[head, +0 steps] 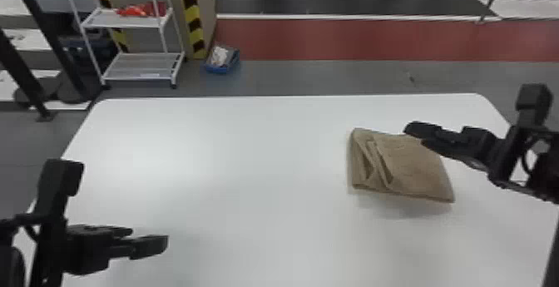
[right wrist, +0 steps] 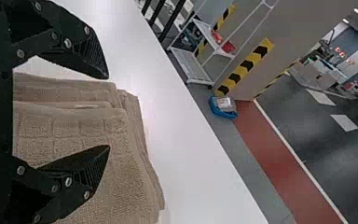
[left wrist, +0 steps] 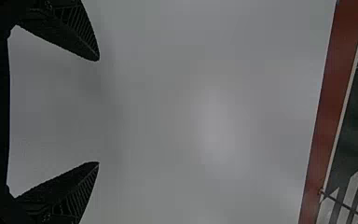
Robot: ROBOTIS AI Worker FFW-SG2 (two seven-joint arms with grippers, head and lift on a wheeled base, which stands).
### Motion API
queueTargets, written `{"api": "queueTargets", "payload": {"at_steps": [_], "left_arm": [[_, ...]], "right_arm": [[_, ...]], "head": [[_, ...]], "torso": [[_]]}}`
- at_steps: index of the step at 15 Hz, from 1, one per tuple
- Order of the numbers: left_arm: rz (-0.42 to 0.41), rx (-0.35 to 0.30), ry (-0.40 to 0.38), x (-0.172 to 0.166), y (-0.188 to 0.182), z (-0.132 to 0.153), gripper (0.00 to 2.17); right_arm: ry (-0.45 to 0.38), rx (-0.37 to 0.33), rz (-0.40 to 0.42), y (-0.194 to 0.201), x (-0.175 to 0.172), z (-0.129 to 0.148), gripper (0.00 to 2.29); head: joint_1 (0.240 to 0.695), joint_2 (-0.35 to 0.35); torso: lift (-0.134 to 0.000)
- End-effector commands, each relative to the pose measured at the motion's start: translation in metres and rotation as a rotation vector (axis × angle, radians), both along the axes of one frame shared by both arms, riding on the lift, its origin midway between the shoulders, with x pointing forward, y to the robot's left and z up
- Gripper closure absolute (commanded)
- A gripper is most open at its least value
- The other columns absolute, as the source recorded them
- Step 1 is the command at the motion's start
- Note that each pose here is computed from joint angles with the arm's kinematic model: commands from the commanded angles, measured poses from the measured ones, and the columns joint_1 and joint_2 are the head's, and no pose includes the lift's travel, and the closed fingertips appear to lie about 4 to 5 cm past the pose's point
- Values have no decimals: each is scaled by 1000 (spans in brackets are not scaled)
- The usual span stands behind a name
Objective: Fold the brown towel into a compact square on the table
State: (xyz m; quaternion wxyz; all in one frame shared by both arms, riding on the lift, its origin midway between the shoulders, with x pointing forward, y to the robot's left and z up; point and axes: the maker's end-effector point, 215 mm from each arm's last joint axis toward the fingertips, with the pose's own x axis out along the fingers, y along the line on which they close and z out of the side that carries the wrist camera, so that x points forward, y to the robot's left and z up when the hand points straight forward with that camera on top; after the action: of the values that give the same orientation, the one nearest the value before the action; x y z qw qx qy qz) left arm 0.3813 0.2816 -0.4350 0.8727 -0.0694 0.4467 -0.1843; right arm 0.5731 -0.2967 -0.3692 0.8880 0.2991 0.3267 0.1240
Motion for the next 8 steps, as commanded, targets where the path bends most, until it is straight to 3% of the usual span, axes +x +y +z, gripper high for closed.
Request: {"api": "queueTargets", "payload": {"at_steps": [1, 2, 4, 5, 8], "left_arm": [[-3, -1, -1, 3, 0, -2, 90], [-3, 0, -1, 4, 0, -3, 90], [-3, -1, 1, 7, 0, -4, 90], [-6, -2, 2, 8, -1, -5, 90], [-1, 1, 0, 9, 2, -6, 90]], "right_arm": [[-6, -87, -25, -13, 8, -7, 259], [-9, -116, -19, -13, 13, -11, 694], [18, -199, 4, -6, 18, -29, 2027], [20, -266, 8, -5, 24, -36, 2155], [24, -393, 56, 14, 35, -53, 2155]], "head": [[695, -11], [695, -25], [695, -32], [695, -32], [695, -26]], "torso": [[-125], [-125], [-125], [-125], [-125]]}}
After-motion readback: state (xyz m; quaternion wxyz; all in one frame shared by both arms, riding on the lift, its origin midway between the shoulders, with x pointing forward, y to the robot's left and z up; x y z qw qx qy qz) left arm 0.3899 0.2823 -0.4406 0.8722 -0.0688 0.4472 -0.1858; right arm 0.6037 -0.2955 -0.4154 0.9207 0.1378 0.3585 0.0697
